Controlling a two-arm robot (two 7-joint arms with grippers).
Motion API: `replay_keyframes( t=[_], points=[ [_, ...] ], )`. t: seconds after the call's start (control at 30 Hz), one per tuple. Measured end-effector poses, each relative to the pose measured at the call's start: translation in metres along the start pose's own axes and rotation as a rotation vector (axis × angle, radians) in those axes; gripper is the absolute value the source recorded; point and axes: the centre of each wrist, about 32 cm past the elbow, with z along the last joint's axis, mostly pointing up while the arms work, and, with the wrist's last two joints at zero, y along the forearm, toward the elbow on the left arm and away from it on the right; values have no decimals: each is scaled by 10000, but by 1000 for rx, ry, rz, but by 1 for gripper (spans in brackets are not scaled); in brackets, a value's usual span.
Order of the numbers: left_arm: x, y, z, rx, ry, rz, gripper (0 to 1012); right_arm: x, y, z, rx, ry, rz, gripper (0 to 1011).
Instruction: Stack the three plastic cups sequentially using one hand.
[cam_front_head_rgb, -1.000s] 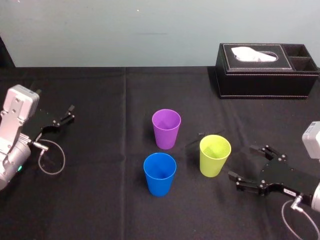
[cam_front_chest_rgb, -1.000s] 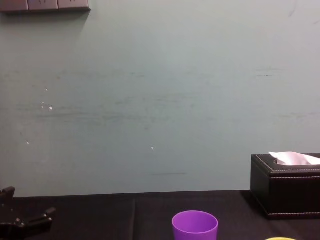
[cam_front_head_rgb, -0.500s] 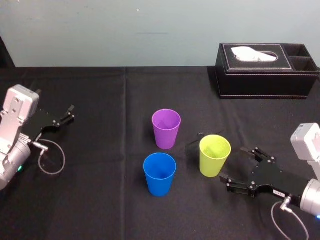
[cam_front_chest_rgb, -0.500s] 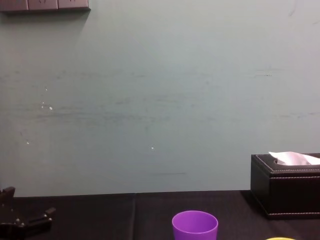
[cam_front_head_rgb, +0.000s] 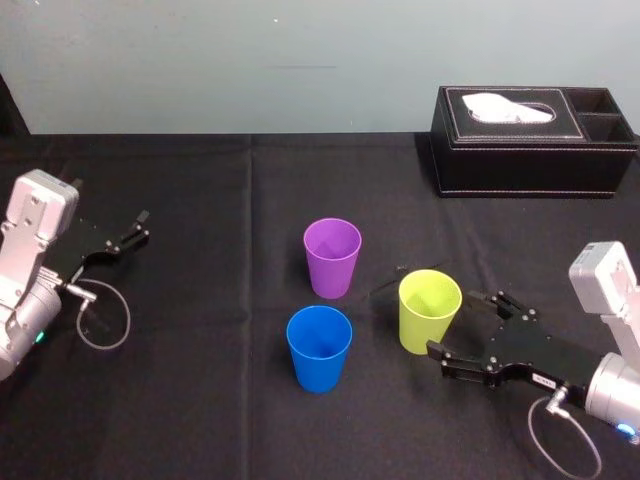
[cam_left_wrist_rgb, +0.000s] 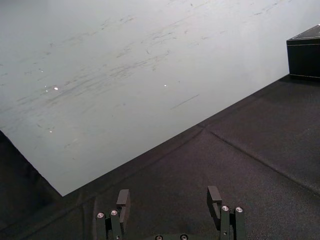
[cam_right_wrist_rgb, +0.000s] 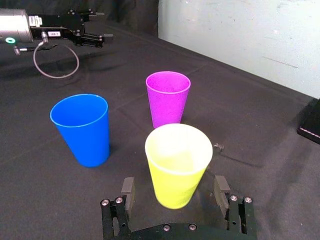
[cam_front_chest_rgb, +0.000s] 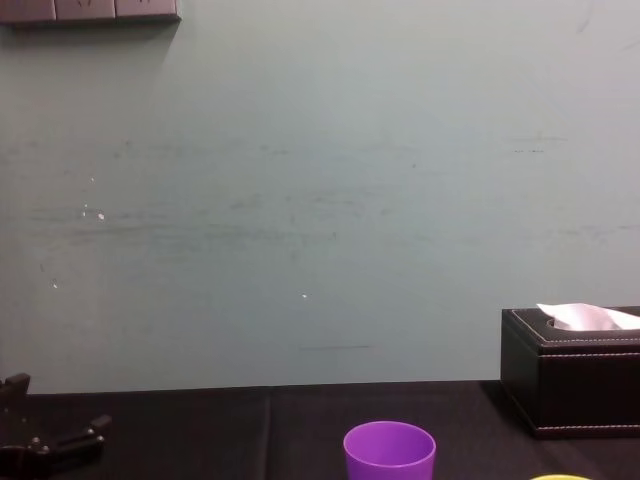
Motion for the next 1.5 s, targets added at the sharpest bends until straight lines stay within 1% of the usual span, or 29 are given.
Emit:
replay_keyframes(
  t=[0.43, 0.93, 1.23, 1.5],
  points=[
    [0, 0, 0, 0, 0, 0, 1011, 40, 165, 24, 24, 16, -3, 1003],
    [0, 0, 0, 0, 0, 0, 1011, 84, 327, 7, 21, 42, -5, 1003],
    [0, 0, 0, 0, 0, 0, 1011, 82, 383, -5, 22, 63, -2, 1003],
    [0, 0, 0, 0, 0, 0, 1011, 83, 382, -6, 22, 63, -3, 1003]
  ],
)
